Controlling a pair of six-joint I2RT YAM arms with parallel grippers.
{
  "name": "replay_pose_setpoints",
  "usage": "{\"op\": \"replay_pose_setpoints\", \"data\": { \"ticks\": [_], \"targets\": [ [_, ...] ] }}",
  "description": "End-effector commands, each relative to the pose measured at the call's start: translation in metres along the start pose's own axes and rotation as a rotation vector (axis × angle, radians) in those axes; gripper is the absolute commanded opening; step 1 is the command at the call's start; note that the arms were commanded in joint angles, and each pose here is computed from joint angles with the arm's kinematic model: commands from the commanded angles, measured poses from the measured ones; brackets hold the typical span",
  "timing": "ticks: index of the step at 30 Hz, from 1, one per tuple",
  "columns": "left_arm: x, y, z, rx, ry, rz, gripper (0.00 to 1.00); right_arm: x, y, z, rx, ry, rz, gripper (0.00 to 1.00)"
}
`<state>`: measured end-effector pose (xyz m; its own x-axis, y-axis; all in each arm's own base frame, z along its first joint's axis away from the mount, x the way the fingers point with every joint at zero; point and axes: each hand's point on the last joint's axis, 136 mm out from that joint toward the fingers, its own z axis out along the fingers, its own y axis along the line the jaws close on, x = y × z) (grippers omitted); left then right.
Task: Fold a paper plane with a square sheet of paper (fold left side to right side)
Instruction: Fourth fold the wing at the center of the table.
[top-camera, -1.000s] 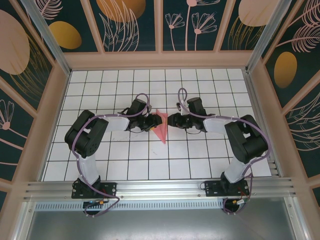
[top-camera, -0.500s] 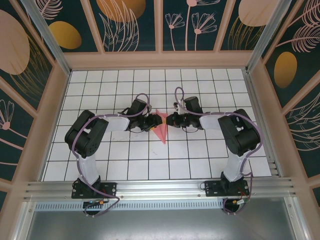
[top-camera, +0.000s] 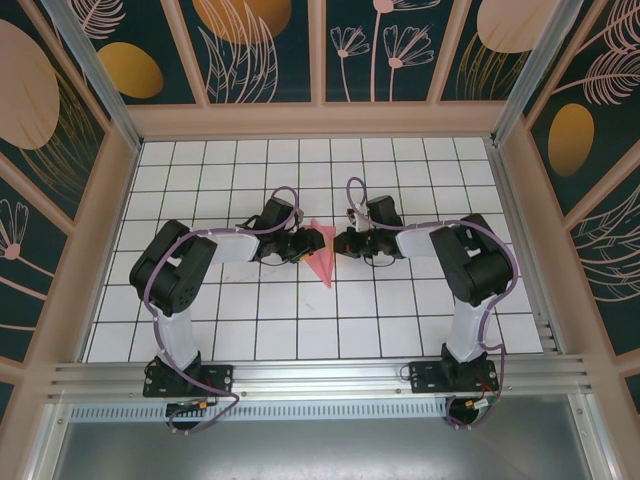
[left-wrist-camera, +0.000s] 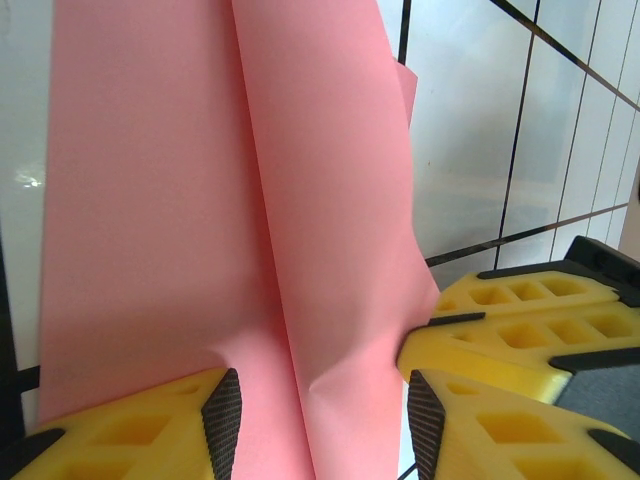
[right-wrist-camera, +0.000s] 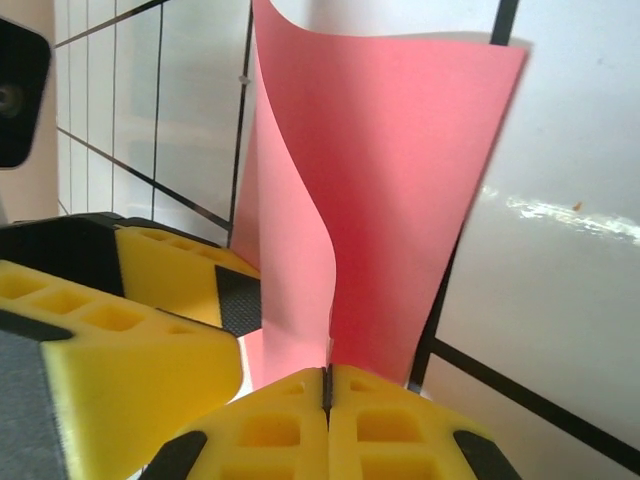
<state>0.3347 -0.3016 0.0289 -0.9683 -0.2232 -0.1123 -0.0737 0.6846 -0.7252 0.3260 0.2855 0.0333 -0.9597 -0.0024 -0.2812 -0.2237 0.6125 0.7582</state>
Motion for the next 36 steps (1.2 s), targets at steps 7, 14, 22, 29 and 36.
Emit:
{"op": "replay_pose_setpoints", "data": {
  "ticks": [7,14,22,29,36],
  "targets": [
    [0.007,0.024,0.011,-0.086,0.009,-0.001,0.51,-0.006,-0.009,0.006,0.032,0.005,-0.017,0.03],
    [0.008,0.023,0.012,-0.084,0.013,0.0,0.51,-0.005,-0.014,0.007,0.056,0.016,-0.019,0.03],
    [0.008,0.024,0.013,-0.085,0.014,-0.001,0.51,0.002,-0.023,0.011,0.096,0.046,-0.008,0.03],
    [0.008,0.023,0.013,-0.082,0.013,0.0,0.51,0.008,-0.018,0.011,0.102,0.057,-0.007,0.03],
    [0.006,0.017,0.008,-0.069,0.003,0.006,0.51,0.016,-0.027,0.014,0.152,0.081,0.028,0.03]
  ]
}}
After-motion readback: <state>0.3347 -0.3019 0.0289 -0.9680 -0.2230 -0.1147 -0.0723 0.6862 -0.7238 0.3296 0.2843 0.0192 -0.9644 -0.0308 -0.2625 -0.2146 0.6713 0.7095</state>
